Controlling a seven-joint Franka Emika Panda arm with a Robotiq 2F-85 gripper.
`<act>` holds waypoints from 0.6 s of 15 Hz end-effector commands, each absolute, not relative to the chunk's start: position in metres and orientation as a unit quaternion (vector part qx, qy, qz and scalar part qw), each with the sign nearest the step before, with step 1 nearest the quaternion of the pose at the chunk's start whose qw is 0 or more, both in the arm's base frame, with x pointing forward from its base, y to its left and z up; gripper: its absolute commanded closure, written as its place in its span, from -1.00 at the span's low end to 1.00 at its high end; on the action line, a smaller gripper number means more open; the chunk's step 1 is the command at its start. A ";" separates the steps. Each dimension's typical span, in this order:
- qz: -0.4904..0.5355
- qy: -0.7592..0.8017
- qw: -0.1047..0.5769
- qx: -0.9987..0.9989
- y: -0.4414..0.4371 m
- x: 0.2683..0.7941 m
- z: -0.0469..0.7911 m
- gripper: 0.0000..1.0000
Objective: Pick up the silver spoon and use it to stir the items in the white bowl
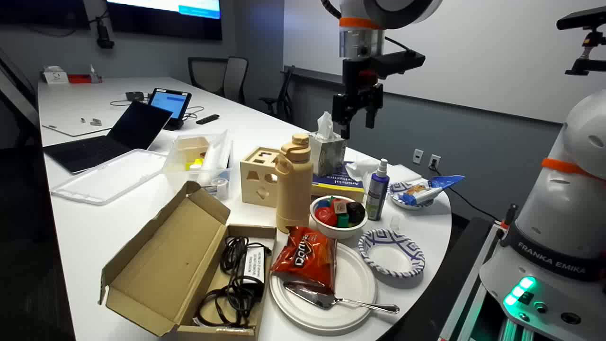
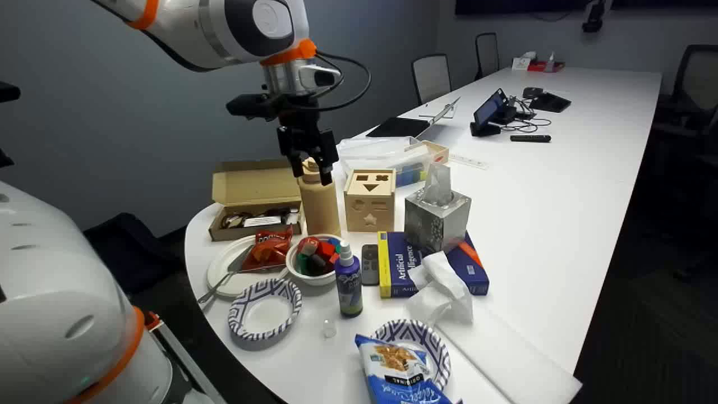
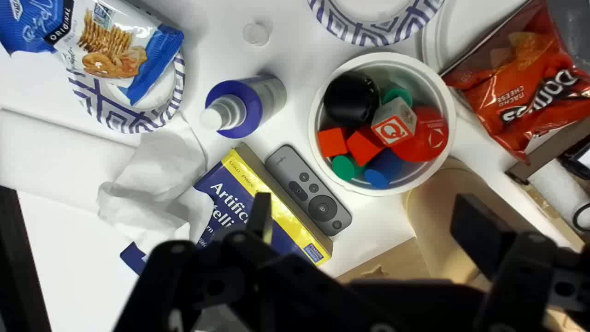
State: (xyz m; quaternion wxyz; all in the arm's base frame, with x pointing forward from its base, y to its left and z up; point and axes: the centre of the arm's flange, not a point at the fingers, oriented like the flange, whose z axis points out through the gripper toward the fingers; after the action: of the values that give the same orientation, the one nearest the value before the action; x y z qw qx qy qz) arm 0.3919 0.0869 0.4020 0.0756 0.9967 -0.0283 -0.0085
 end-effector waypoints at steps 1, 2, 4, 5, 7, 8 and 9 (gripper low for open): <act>-0.009 -0.028 0.076 0.997 0.087 0.392 0.402 -1.00; -0.009 -0.028 0.076 0.997 0.087 0.392 0.402 -1.00; -0.030 0.009 0.027 0.999 0.101 0.389 0.386 -1.00; -0.043 0.024 -0.001 0.999 0.112 0.382 0.376 -1.00; -0.069 0.042 -0.044 0.996 0.137 0.361 0.352 -1.00; -0.084 0.050 -0.067 0.993 0.150 0.347 0.338 -1.00; -0.100 0.057 -0.089 0.989 0.161 0.335 0.327 -1.00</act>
State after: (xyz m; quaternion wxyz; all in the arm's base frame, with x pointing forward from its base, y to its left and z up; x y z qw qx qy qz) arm 0.3682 0.1338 0.3584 -0.0283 0.9966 0.0308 -0.0710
